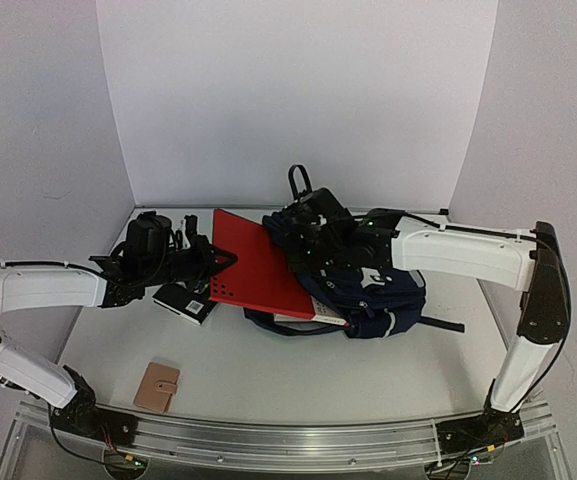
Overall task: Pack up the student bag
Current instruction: Place the files in the student bag.
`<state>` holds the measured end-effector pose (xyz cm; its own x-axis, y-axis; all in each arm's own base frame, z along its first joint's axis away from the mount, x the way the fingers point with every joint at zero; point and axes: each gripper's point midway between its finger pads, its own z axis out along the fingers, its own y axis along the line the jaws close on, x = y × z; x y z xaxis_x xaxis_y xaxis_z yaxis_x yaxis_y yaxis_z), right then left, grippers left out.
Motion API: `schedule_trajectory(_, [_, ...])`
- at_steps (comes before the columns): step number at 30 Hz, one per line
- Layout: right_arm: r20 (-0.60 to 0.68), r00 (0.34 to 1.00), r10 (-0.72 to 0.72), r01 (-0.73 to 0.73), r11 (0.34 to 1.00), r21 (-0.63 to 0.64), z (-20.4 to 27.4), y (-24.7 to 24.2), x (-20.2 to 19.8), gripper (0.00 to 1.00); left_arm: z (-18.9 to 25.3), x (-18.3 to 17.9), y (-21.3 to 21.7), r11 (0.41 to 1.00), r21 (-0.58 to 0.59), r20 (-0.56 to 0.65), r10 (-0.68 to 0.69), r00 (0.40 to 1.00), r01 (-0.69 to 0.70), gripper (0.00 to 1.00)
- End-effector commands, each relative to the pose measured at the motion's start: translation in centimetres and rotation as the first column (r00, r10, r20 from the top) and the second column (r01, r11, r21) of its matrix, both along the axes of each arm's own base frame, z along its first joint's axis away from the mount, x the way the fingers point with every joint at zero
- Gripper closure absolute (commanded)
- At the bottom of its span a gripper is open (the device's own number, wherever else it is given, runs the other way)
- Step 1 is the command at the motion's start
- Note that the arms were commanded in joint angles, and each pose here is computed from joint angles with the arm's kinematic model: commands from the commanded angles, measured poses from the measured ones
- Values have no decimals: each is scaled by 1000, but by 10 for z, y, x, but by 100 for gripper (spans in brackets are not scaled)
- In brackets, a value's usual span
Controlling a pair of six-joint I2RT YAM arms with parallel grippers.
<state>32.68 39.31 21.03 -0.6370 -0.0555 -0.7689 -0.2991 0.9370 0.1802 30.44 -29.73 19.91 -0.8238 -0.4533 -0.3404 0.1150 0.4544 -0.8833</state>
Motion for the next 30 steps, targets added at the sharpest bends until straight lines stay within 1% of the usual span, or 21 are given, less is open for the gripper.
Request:
schedule_trajectory(1, [188,980,62,-134,907,399,131,48,-22,100,71,24,40,971,-53,255,240,937,-234,100])
schedule_trajectory(5, [181,982,58,-128,906,404,130,46,-23,100,78,18,59,954,-61,280,299,912,-294,100])
schedule_trajectory(11, [166,984,62,-128,898,421,128,49,-25,100,76,16,61,952,-82,277,307,910,-296,100])
schedule_trajectory(13, [170,985,40,-108,903,415,127,44,-24,100,81,16,61,953,-82,290,303,908,-291,100])
schedule_trajectory(16, [196,980,-28,-42,938,345,122,25,-19,100,90,14,60,958,-57,310,284,907,-280,100])
schedule_trajectory(19, [226,971,-73,20,973,231,108,6,-14,100,104,10,59,965,-55,341,258,904,-255,100])
schedule_trajectory(23, [246,964,-106,75,989,131,95,-11,-10,100,115,3,52,980,-33,363,194,911,-195,100])
schedule_trajectory(26, [248,962,-118,93,989,110,91,-15,-9,100,119,-2,49,985,-51,383,174,907,-167,100])
schedule_trajectory(30, [218,971,-95,64,988,143,90,-5,-12,100,114,-1,53,979,-70,384,203,901,-191,100])
